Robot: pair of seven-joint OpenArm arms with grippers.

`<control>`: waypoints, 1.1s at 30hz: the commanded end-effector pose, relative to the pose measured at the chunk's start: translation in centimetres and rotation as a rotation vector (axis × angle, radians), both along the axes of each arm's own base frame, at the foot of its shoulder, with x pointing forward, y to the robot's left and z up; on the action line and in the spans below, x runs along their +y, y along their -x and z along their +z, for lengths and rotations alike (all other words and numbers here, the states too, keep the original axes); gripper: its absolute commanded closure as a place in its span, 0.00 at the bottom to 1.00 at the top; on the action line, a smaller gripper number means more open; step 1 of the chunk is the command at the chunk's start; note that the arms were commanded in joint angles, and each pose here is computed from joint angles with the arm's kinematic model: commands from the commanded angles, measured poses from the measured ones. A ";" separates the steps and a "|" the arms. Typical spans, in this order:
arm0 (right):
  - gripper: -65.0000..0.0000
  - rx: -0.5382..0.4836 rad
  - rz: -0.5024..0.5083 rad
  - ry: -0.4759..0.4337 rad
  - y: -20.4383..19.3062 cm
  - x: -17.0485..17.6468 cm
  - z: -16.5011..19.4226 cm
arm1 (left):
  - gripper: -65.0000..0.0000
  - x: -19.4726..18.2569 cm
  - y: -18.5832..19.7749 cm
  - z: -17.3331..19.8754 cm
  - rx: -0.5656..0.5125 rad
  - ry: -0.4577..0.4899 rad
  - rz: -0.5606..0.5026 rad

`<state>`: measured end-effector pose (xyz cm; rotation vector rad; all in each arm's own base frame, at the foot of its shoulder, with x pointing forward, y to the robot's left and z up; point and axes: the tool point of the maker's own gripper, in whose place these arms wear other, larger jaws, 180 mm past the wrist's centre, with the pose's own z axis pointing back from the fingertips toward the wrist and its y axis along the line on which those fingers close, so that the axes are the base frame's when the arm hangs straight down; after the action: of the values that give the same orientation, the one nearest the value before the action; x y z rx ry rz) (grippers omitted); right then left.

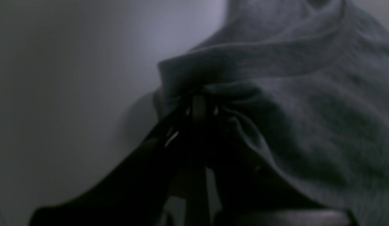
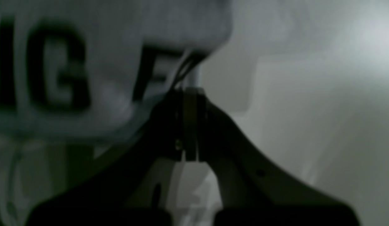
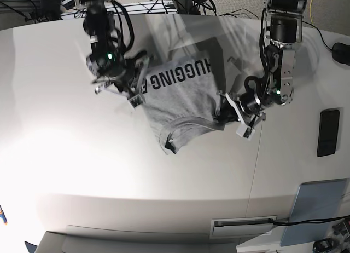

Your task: Fold the T-shirt properly

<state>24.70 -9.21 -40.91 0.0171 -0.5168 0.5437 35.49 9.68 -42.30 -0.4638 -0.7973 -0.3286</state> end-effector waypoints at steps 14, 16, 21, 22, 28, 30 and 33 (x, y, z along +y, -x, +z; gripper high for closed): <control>1.00 -0.117 -0.315 -0.008 4.8 -7.9 5.6 | 1.00 3.8 -0.3 6.7 -0.079 -0.116 0.086; 1.00 -0.103 -0.369 -0.003 6.4 -9.6 6.0 | 1.00 4.2 1.4 7.5 -0.100 -0.113 0.082; 1.00 -0.032 -0.450 0.027 11.4 -12.9 6.5 | 1.00 5.7 7.4 7.4 -0.049 -0.140 0.090; 1.00 -0.010 -0.464 0.035 12.5 -13.5 6.4 | 1.00 6.0 8.8 7.2 -0.031 -0.130 0.093; 1.00 0.168 -0.503 0.063 20.0 -15.1 5.6 | 1.00 8.7 18.2 4.6 0.137 -0.112 0.107; 1.00 0.235 -0.504 0.081 22.5 -15.2 5.4 | 1.00 9.5 21.7 3.4 0.217 -0.132 0.099; 1.00 0.309 -0.513 0.090 25.3 -15.4 4.7 | 1.00 9.9 27.1 1.4 0.356 -0.141 0.078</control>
<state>-0.44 -24.44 -36.46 -0.1093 -0.1813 0.0481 8.27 19.55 -41.35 -0.3379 -0.4274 -0.2131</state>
